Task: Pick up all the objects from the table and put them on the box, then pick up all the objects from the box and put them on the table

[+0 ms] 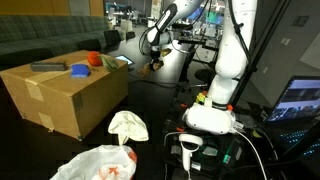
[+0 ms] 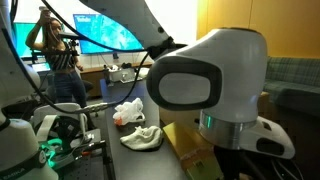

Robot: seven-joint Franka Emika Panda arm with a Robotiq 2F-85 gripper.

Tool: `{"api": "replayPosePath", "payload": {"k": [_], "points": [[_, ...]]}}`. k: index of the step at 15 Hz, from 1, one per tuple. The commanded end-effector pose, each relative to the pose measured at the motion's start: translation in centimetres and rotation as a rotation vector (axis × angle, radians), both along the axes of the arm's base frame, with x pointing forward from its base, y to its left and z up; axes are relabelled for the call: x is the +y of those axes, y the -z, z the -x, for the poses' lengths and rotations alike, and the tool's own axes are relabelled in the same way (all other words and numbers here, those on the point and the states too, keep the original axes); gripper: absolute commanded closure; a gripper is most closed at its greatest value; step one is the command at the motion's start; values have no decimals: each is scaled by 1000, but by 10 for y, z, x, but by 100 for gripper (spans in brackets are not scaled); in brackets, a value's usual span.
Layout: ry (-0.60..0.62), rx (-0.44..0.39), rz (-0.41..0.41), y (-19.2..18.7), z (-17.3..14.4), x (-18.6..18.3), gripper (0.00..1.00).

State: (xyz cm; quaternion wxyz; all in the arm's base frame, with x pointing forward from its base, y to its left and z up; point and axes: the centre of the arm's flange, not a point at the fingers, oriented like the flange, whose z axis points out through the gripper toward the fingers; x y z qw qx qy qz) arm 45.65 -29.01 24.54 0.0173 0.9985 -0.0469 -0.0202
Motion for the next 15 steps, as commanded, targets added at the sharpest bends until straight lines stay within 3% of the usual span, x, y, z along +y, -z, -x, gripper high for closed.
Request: {"api": "replayPosePath", "payload": {"k": [1, 4, 7, 9, 15], "points": [[147, -104, 26, -54, -4, 4, 96], [242, -184, 47, -92, -16, 7, 96], [250, -226, 78, -128, -41, 21, 96], [247, -268, 98, -140, -76, 7, 96], [123, -369, 159, -188, -173, 27, 95]]}}
